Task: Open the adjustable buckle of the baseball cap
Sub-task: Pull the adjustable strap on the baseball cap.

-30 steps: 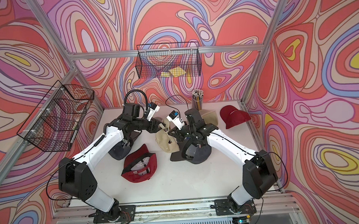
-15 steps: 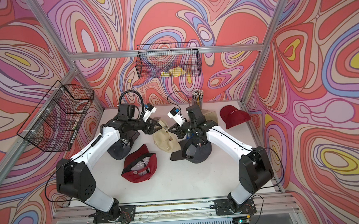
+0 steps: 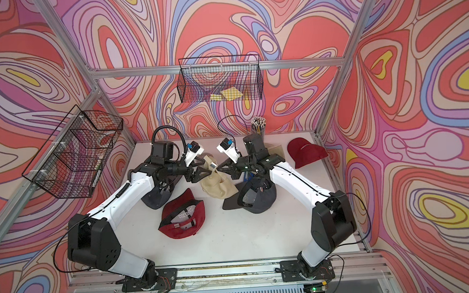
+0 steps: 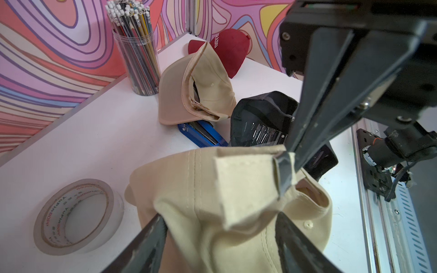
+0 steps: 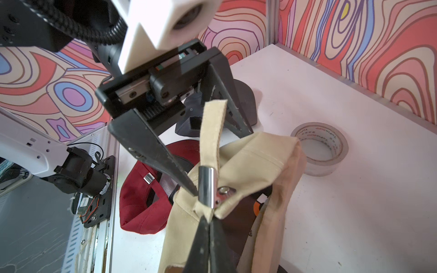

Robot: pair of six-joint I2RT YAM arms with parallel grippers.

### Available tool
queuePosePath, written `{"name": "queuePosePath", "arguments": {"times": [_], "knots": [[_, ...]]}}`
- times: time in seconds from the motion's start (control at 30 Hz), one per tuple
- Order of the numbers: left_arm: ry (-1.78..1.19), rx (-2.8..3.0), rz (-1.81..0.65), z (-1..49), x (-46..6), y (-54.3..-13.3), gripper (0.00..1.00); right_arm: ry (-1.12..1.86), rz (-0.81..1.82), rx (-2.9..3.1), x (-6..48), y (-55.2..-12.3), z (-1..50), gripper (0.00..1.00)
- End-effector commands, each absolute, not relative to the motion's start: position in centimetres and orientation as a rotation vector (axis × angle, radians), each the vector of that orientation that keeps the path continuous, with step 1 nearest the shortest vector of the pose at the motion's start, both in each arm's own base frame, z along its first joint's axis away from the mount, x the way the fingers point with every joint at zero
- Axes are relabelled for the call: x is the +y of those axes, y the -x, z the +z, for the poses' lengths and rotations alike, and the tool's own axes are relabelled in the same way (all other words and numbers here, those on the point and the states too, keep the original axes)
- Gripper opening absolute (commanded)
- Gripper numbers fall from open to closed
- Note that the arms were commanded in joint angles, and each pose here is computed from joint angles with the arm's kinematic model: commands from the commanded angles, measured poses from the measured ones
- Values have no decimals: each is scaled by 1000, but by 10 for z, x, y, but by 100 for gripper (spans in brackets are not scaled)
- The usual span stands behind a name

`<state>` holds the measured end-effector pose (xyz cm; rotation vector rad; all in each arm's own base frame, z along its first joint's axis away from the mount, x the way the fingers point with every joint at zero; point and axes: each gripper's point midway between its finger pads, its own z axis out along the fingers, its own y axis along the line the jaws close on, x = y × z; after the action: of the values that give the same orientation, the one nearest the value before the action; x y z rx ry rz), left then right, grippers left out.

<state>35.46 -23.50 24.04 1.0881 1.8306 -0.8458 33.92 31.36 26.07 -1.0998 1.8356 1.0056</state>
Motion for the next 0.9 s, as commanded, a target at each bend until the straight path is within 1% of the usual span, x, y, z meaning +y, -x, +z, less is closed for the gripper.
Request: {"name": "queuePosePath", "arguments": {"times": [0.0, 0.13, 0.37, 0.57, 0.87], "knots": [[-1167, 1617, -818, 272, -240, -342, 73, 1122, 1028, 1790, 317, -340, 272, 0], [-1197, 1576, -781, 274, -240, -336, 72, 1130, 1051, 1784, 318, -337, 273, 0], [-1259, 1549, -713, 268, -244, -330, 65, 1143, 1090, 1762, 320, -332, 278, 0], [-1298, 1562, -713, 261, -248, -327, 60, 1148, 1112, 1745, 321, -329, 282, 0], [-1300, 1564, -669, 256, -250, -330, 58, 1176, 1183, 1726, 324, -321, 281, 0]]}}
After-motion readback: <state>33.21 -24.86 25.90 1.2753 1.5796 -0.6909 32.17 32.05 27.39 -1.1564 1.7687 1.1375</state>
